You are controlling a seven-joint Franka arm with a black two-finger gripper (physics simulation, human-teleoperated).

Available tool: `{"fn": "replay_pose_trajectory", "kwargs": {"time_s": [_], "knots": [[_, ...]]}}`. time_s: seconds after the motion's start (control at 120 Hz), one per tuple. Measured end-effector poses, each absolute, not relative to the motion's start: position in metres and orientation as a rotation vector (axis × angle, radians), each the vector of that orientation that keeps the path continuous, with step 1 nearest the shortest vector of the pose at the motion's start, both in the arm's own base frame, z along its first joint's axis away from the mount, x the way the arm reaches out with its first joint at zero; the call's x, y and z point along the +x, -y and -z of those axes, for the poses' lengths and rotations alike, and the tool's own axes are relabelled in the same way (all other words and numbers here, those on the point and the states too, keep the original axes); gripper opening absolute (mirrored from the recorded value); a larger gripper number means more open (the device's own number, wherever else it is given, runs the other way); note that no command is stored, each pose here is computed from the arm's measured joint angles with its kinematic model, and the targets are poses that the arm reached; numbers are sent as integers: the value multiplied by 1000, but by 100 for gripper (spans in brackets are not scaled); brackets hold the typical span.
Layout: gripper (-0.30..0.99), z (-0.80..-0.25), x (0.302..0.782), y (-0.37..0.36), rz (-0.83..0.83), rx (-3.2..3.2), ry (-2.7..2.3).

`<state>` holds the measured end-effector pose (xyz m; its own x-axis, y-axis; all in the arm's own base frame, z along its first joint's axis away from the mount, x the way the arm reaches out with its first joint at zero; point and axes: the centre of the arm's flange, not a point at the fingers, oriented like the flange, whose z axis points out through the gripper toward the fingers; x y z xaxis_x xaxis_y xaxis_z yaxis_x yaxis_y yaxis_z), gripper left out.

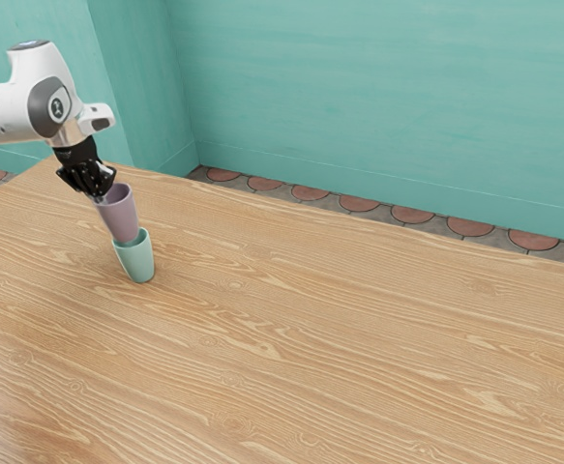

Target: Place the left cup onto the right cup

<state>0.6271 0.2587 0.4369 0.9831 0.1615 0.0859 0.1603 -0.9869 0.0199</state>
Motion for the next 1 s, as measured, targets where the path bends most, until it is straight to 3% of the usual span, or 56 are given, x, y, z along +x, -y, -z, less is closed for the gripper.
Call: {"fn": "replay_pose_trajectory", "kwargs": {"time_s": [1.0], "knots": [[-9, -429, 647, -269, -151, 3122, -250]]}}
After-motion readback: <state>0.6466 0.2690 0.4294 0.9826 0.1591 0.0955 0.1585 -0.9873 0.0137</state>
